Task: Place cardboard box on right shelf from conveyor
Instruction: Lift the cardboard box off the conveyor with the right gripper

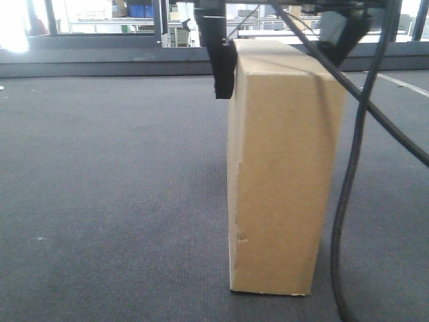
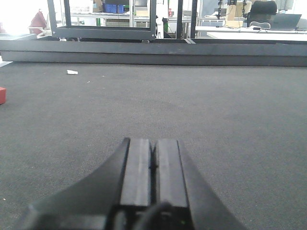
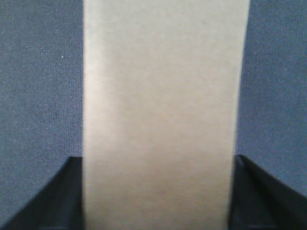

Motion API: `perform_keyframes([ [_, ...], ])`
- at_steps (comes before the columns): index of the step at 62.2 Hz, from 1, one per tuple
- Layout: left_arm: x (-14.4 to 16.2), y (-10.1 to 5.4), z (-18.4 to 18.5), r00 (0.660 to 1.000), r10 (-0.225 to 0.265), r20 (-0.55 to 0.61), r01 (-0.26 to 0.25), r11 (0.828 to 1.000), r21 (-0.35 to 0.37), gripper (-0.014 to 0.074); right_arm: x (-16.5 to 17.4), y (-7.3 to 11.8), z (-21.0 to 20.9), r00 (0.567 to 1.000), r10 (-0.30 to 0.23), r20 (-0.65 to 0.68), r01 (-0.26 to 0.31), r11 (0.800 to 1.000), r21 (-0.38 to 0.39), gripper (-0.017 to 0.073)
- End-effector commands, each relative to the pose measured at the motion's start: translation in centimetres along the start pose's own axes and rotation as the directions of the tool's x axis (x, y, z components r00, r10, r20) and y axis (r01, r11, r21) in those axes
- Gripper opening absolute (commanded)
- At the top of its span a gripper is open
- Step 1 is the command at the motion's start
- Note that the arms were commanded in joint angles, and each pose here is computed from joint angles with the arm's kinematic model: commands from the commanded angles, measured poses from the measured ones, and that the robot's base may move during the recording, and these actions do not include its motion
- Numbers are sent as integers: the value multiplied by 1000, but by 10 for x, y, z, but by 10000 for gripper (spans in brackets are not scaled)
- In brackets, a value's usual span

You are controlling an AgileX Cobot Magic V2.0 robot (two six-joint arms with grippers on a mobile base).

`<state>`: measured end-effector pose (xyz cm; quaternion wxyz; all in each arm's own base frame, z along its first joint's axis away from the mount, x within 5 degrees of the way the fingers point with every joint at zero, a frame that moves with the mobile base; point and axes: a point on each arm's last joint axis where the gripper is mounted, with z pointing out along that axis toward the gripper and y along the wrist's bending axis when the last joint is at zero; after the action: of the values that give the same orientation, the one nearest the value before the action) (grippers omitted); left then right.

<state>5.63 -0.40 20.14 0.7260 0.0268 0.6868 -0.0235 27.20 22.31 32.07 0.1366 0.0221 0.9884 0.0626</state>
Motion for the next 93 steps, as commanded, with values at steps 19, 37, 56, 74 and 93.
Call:
perform_keyframes([
  [19, -6, 0, -1, 996, -7, 87, 8, 1000, -3, -116, 0, -10, -51, 992, -3, 127, 14, 996, -86, 85],
  [37, -6, 0, -1, 996, -7, 87, 8, 1000, -3, -116, -1, -58, -96, 949, -138, 285, 161, 985, -61, 85],
  [56, -6, 0, -1, 996, -7, 87, 8, 1000, -3, -116, 23, -138, -109, 839, -102, 535, 159, 985, -60, 85],
  [74, -6, 0, -1, 996, -7, 87, 8, 1000, -3, -116, 57, -197, -117, 535, -138, 833, 153, 986, 66, 85],
  [93, -6, 0, -1, 996, -7, 87, 8, 1000, -3, -116, 103, -213, -108, 341, -174, 924, 120, 983, 141, 85],
])
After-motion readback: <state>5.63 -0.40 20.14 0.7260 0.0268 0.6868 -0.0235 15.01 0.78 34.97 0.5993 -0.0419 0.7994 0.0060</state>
